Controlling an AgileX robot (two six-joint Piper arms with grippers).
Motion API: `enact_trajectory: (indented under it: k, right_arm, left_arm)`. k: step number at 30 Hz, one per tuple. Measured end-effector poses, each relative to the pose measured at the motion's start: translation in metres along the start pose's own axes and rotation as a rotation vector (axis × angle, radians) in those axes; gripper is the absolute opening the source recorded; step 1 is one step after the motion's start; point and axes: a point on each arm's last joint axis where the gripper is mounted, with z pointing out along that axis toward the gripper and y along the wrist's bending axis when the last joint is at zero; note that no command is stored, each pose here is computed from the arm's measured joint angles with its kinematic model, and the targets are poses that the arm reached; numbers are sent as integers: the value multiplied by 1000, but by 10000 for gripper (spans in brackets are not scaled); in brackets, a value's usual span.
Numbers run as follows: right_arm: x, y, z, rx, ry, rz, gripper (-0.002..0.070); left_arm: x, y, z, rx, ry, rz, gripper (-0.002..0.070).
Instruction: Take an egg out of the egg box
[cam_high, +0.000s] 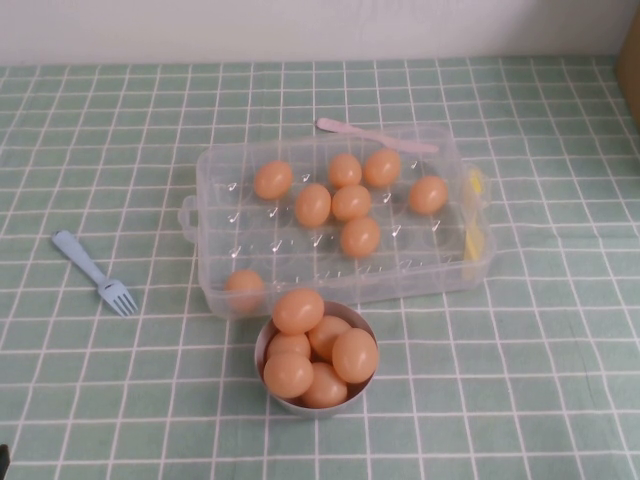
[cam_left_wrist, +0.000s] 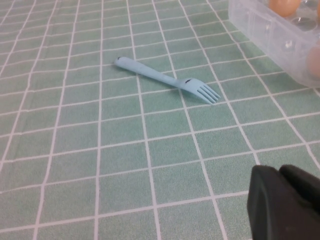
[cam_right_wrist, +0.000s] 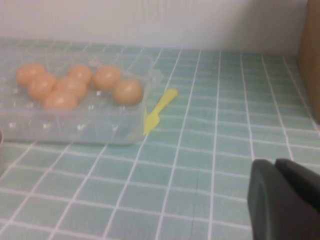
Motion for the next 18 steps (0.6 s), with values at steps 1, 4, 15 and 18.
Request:
enact_trajectory:
  k: [1, 4, 15, 18]
  right_arm:
    - [3, 1, 0, -4, 28, -16, -17]
    - [10, 2, -1, -18, 114, -86, -17]
    - [16, 3, -1, -34, 173, -113, -17]
    - [16, 3, -1, -35, 175, -113, -17]
  left_arm:
    - [0, 0, 0, 0, 0, 0, -3]
    - [0, 0, 0, 0, 0, 0, -3]
    - [0, 0, 0, 0, 0, 0, -3]
    - [0, 0, 0, 0, 0, 0, -3]
